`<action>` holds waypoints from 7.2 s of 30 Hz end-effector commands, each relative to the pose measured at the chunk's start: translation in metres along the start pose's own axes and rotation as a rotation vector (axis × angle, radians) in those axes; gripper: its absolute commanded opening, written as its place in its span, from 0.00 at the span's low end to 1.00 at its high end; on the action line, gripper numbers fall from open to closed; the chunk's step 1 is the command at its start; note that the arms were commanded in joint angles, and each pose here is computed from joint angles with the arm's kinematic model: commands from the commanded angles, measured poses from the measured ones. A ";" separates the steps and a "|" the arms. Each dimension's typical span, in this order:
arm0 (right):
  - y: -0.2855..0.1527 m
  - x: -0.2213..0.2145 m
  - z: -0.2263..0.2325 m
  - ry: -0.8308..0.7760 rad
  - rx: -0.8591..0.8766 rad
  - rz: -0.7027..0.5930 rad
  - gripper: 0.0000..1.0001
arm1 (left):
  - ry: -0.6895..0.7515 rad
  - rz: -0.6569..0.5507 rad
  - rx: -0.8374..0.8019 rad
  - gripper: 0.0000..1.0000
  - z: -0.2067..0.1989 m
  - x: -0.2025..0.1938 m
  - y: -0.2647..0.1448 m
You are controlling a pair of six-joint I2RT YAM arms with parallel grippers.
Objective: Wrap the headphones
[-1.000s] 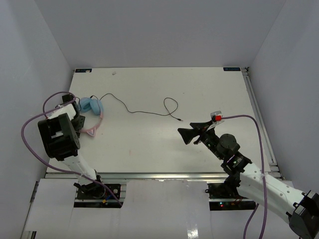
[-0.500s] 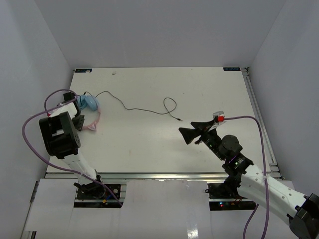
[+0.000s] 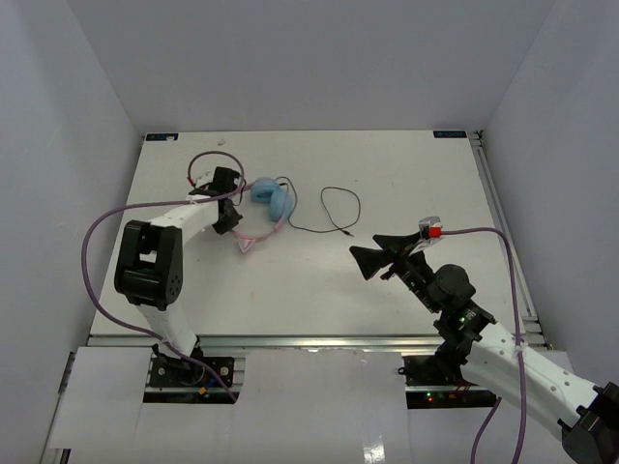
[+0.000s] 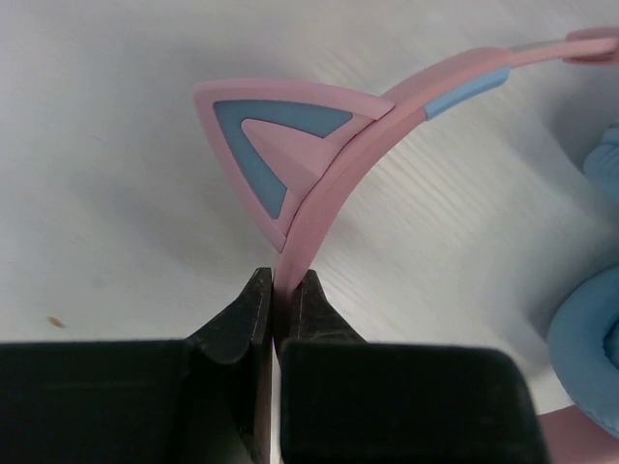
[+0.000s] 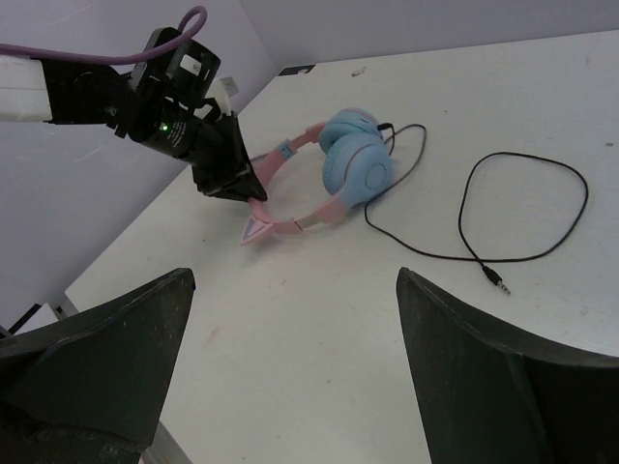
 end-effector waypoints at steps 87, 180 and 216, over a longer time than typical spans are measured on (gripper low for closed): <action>0.092 -0.010 0.038 -0.490 0.491 0.052 0.08 | 0.515 -0.418 -1.506 0.00 0.034 -0.022 -0.378; 0.066 -0.018 0.087 -0.118 0.742 0.591 0.08 | 0.417 -0.518 -0.288 0.00 -0.019 0.003 -0.242; 0.042 -0.069 0.076 0.001 0.803 0.463 0.09 | 0.177 -0.572 -0.585 0.00 -0.010 0.031 -0.331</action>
Point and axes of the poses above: each gripper's point midway between its finger pads, its own y axis out along the fingers, its own z axis along the line the jaws close on, x = y × z, the point moved 7 cm from there along -y, back along the fingers, and after that the axes turned 15 degrees about y, right-handed, at the moved point
